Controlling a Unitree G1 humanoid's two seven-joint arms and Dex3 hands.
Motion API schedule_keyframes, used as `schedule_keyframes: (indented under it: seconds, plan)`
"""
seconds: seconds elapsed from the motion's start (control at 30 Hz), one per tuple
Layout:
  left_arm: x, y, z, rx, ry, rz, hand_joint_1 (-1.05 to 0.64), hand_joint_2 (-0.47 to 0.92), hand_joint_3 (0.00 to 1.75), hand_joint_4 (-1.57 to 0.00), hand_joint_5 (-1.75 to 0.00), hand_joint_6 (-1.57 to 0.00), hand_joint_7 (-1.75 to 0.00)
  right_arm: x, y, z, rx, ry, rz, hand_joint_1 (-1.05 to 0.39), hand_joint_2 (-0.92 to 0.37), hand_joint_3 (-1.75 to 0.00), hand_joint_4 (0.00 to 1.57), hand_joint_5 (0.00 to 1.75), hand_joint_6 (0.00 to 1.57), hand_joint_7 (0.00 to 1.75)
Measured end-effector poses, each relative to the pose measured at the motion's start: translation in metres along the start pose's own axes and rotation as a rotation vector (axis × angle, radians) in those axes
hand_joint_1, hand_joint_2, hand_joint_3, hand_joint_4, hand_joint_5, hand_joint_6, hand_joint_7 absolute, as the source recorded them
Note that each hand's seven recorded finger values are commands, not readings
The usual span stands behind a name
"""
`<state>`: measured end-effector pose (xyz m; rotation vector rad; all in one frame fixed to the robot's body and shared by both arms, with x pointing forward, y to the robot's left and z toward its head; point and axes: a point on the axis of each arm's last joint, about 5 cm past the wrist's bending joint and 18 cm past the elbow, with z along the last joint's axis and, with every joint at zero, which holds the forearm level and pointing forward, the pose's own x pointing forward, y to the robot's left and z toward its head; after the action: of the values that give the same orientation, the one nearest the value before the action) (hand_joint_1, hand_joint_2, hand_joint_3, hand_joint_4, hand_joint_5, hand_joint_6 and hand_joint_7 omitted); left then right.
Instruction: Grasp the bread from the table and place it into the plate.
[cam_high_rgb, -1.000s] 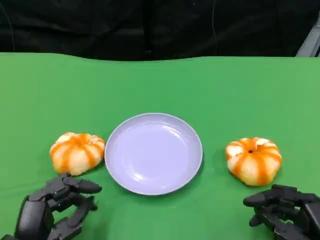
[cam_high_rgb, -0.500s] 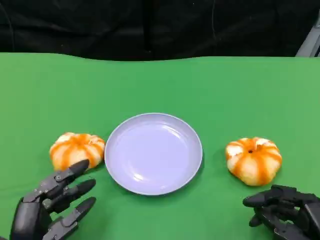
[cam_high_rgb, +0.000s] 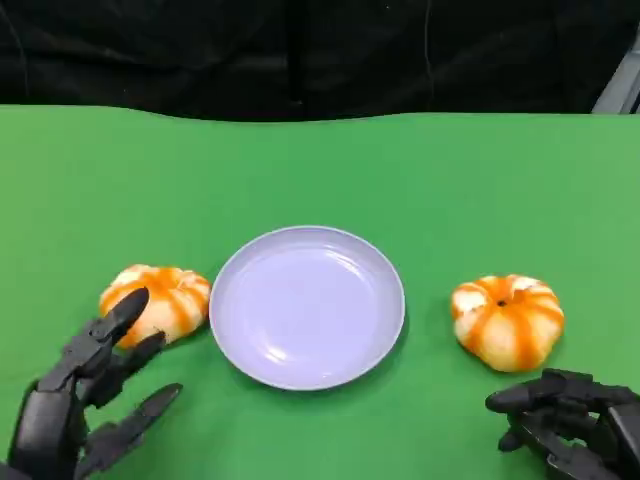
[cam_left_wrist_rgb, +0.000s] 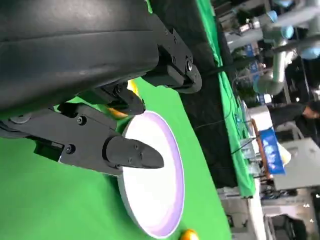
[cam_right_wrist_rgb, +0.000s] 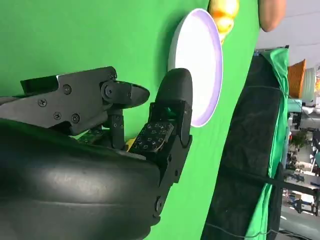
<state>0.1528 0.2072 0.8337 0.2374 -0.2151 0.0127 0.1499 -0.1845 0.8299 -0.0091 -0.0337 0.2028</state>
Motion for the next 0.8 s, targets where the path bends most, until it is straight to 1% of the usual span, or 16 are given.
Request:
schedule_keyframes:
  seconds: [0.07,0.13,0.23,0.3,0.4,0.47,0.53,0.63,0.77,0.8]
  plan:
    - [0.004,0.008,0.001,0.106,-0.035,0.014,-0.55,0.92,0.22,-0.59,-0.01,-0.43,-0.01,0.000,0.0000,0.000,0.000,0.002,-0.001,-0.01,-0.92,-0.35,0.76,1.24,0.96,0.61]
    - [0.007,0.009,0.002,0.159,-0.054,0.026,-0.59,0.92,0.21,-0.55,0.00,-0.43,-0.01,0.000,0.0001,0.000,0.000,0.002,0.000,-0.01,-0.92,-0.35,0.76,1.24,0.97,0.61]
    - [0.008,0.012,0.002,0.307,-0.066,-0.005,-0.60,0.92,0.21,-0.54,0.00,-0.43,-0.01,0.000,0.0005,0.000,-0.004,0.001,0.001,-0.01,-0.92,-0.35,0.76,1.24,0.97,0.61]
    - [0.009,0.014,0.002,0.352,-0.076,0.002,-0.60,0.92,0.21,-0.54,0.00,-0.43,-0.01,0.000,0.0007,0.000,-0.008,0.003,0.001,-0.01,-0.92,-0.35,0.77,1.24,0.97,0.61]
    - [0.010,0.013,0.003,0.368,-0.089,0.009,-0.60,0.92,0.21,-0.54,0.00,-0.43,-0.01,0.001,0.0009,0.000,-0.015,0.005,0.002,-0.01,-0.92,-0.35,0.77,1.24,0.97,0.61]
    - [0.011,0.011,0.003,0.388,-0.089,-0.001,-0.66,0.92,0.26,-0.50,0.00,-0.47,-0.02,0.000,0.0010,0.000,-0.015,0.005,0.002,0.00,-0.92,-0.36,0.77,1.24,0.96,0.61]
    - [0.018,0.016,0.003,0.507,-0.072,-0.045,-0.68,0.92,0.27,-0.49,0.00,-0.48,-0.02,0.001,0.0012,0.000,-0.014,0.004,0.004,0.00,-0.92,-0.36,0.77,1.24,0.96,0.61]
    - [0.030,0.025,0.008,0.613,-0.086,-0.043,-0.69,0.92,0.28,-0.48,0.00,-0.48,-0.02,0.001,0.0013,0.000,-0.014,0.004,0.004,0.00,-0.92,-0.36,0.77,1.25,0.96,0.61]
    - [0.036,0.023,0.010,0.643,-0.105,-0.048,-0.69,0.92,0.27,-0.48,0.00,-0.50,-0.02,0.001,0.0014,0.000,-0.014,0.004,0.004,-0.01,-0.92,-0.36,0.77,1.25,0.96,0.61]
    - [0.037,0.023,0.010,0.657,-0.109,-0.059,-0.73,0.92,0.27,-0.48,0.00,-0.53,-0.03,0.001,0.0015,0.000,-0.014,0.004,0.004,-0.01,-0.92,-0.36,0.77,1.25,0.96,0.61]
